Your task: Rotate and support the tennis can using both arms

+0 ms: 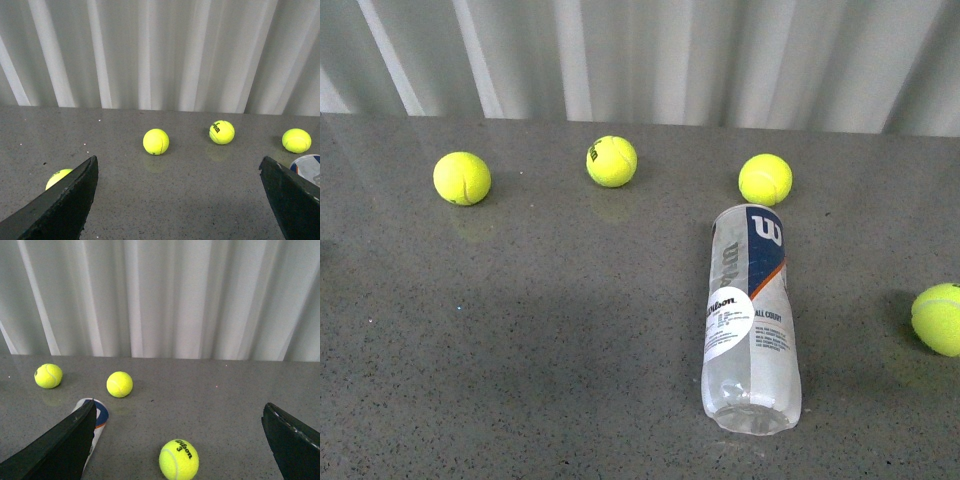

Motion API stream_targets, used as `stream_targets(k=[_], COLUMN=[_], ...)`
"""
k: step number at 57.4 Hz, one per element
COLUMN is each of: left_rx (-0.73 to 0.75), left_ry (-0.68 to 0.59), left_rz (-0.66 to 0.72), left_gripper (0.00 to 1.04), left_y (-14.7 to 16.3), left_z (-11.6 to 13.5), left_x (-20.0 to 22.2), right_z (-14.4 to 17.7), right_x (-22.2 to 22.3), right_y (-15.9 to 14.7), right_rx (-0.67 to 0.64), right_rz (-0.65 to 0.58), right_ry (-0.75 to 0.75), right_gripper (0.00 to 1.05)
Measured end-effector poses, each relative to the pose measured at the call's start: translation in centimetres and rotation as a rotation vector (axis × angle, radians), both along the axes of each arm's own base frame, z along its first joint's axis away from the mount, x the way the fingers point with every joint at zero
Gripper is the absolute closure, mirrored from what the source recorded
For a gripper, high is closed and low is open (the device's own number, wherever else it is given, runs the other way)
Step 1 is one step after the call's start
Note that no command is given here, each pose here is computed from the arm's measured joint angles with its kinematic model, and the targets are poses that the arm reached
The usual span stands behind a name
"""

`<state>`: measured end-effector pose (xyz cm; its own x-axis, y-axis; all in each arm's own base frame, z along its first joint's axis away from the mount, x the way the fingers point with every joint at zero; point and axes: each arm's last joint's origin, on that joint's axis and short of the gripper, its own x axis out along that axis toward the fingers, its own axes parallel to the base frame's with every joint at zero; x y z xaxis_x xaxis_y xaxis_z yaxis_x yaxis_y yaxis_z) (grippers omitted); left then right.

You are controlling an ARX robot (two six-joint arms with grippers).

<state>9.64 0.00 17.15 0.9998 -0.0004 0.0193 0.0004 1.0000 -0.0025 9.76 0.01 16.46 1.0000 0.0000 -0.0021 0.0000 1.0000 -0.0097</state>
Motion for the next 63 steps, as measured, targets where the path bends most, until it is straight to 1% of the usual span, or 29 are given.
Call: stream_targets(k=[38, 40, 43, 44, 46, 49, 50, 52, 55, 58, 61, 63], left_rx=[0.0, 0.0, 0.0, 0.0, 0.0, 0.0, 0.0, 0.0, 0.0, 0.0, 0.0, 0.0], left_ry=[0.0, 0.0, 0.0, 0.0, 0.0, -0.001, -0.001, 0.0, -0.001, -0.001, -0.001, -0.001], left_rz=[0.0, 0.0, 0.0, 0.0, 0.001, -0.002, -0.002, 0.0, 0.0, 0.0, 0.0, 0.0], left_gripper=[0.07, 0.07, 0.07, 0.07, 0.07, 0.07, 0.07, 0.07, 0.07, 0.07, 0.07, 0.07], left_y=[0.0, 0.0, 0.0, 0.0, 0.0, 0.0, 0.0, 0.0, 0.0, 0.0, 0.0, 0.0], left_z=[0.0, 0.0, 0.0, 0.0, 0.0, 0.0, 0.0, 0.0, 0.0, 0.0, 0.0, 0.0], left_x=[0.0, 0.0, 0.0, 0.0, 0.0, 0.0, 0.0, 0.0, 0.0, 0.0, 0.0, 0.0], right_z=[0.0, 0.0, 0.6, 1.1, 2.2, 5.0, 5.5, 7.5, 9.5, 10.8, 11.6, 11.3], right_x=[0.0, 0.0, 0.3, 0.6, 1.2, 3.0, 3.4, 5.0, 7.4, 10.1, 15.2, 17.9], right_y=[0.0, 0.0, 0.1, 0.1, 0.1, -0.1, -0.1, -0.4, -0.7, -0.9, -0.9, -0.6], right_rx=[-0.003, -0.04, -0.141, -0.172, -0.19, -0.205, -0.205, -0.192, -0.151, -0.1, -0.001, 0.04], right_rz=[-0.003, -0.026, -0.071, -0.069, -0.059, -0.094, -0.099, -0.122, -0.131, -0.147, -0.131, -0.124], right_ry=[0.002, 0.05, 0.16, 0.18, 0.19, 0.156, 0.147, 0.118, 0.12, 0.163, 0.293, 0.38], right_gripper=[0.07, 0.07, 0.07, 0.07, 0.07, 0.07, 0.07, 0.07, 0.07, 0.07, 0.07, 0.07])
